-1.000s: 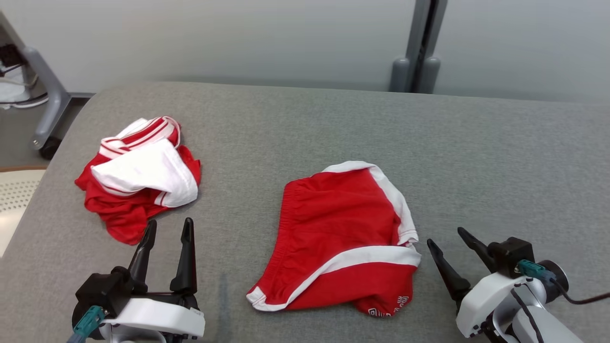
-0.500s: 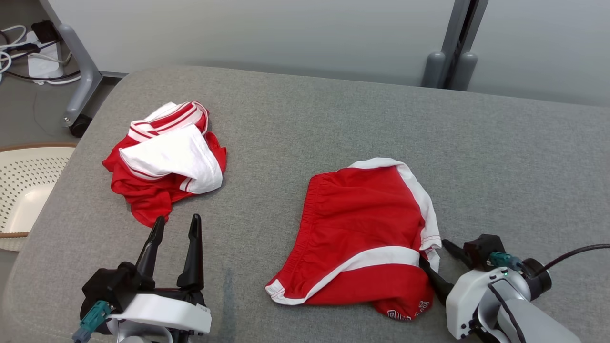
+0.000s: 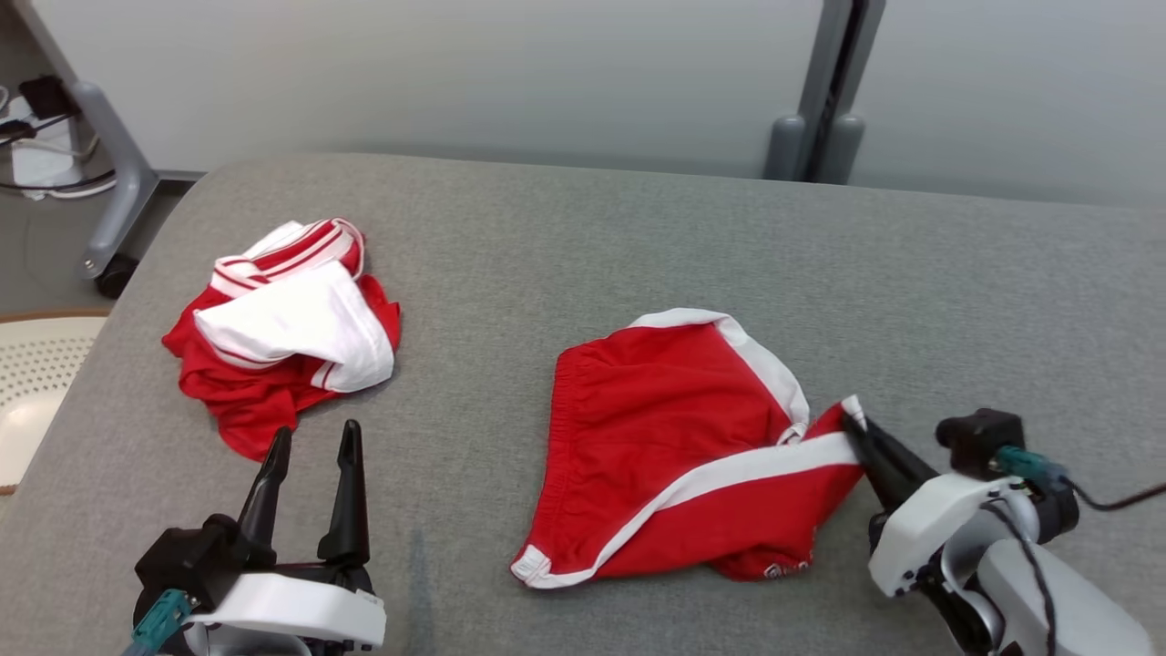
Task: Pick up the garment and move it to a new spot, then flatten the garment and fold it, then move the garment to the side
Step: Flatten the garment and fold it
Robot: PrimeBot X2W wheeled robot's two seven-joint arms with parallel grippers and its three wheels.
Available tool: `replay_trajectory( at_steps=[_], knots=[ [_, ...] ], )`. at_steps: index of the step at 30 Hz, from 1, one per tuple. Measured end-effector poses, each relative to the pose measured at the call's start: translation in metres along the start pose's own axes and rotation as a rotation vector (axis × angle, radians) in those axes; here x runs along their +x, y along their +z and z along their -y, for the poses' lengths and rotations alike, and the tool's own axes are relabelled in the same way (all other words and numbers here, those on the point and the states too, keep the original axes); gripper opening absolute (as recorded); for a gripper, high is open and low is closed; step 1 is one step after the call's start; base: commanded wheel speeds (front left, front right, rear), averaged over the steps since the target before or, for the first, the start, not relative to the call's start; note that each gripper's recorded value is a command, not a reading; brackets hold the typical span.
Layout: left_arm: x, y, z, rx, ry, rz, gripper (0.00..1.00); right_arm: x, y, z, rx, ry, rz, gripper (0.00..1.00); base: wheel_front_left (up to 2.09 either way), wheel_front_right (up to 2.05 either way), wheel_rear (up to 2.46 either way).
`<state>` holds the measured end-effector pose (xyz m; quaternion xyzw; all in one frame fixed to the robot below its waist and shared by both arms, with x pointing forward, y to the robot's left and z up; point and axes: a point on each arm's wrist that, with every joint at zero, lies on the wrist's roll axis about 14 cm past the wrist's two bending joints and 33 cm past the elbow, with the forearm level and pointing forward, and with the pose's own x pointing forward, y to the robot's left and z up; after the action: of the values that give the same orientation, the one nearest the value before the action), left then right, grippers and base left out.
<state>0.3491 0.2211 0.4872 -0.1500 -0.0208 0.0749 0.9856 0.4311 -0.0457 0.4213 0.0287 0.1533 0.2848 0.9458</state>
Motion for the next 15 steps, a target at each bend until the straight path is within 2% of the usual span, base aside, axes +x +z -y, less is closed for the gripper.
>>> replay_trajectory(
  at_steps=[6, 10, 14, 15],
  knots=[
    [0.002, -0.004, 0.01, -0.006, -0.033, -0.01, 1.0, -0.033, 0.038, 0.039, 0.079, -0.139, 0.187, 0.0, 0.0, 0.0, 0.0],
    [0.005, -0.006, 0.019, -0.009, -0.063, -0.015, 1.0, -0.067, 0.041, 0.062, 0.166, -0.264, 0.278, 0.0, 0.0, 0.0, 0.0],
    [0.008, -0.01, 0.027, -0.008, -0.087, -0.025, 1.0, -0.092, 0.021, 0.061, 0.271, -0.339, 0.299, 0.0, 0.0, 0.0, 0.0],
    [0.009, -0.011, 0.028, -0.006, -0.092, -0.028, 1.0, -0.097, 0.017, 0.063, 0.28, -0.356, 0.298, 0.17, 0.0, 0.0, 0.0]
  ],
)
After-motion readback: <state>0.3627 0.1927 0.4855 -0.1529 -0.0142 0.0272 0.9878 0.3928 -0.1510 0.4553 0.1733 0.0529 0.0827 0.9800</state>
